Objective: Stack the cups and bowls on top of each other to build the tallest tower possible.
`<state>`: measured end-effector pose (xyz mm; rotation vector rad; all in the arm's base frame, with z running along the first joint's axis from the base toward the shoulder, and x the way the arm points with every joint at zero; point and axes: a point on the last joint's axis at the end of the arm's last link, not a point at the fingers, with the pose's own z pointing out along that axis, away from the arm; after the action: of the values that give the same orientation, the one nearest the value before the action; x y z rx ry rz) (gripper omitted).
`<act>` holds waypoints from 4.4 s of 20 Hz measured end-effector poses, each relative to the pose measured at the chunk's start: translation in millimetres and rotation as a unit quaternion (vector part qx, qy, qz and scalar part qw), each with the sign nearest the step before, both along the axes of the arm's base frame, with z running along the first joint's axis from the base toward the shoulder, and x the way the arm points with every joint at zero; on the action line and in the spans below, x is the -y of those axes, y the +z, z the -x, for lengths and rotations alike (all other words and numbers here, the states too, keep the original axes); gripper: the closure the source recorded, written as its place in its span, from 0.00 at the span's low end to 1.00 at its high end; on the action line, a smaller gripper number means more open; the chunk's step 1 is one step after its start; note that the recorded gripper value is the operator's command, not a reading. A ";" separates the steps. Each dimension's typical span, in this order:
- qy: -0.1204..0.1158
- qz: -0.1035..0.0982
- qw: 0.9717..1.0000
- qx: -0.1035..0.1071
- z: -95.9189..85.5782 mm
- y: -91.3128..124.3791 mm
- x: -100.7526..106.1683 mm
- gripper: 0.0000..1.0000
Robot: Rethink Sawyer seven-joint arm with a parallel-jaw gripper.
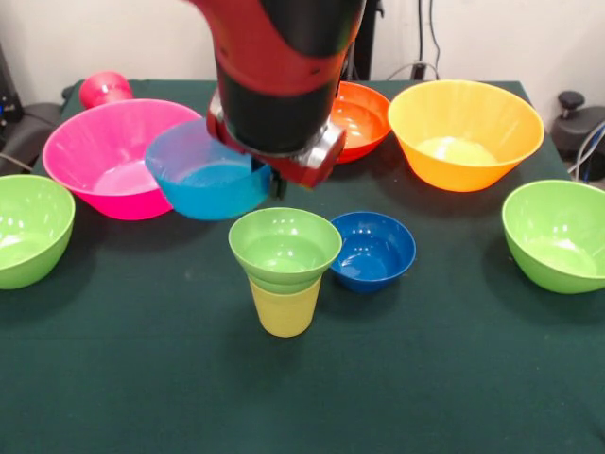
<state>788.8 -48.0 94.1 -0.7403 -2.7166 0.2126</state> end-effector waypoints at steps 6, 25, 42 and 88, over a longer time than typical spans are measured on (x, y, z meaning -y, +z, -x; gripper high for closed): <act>0.000 0.005 1.000 -0.005 -1.0 -21.7 4.0 1.00; -0.006 0.008 1.000 0.007 -8.2 -7.5 5.9 1.00; -0.006 0.006 0.999 0.035 -18.0 0.8 -10.9 1.00; -0.074 0.004 0.997 0.027 -19.5 -22.8 -52.4 1.00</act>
<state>808.4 4.3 71.3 -0.9592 -2.6961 0.1729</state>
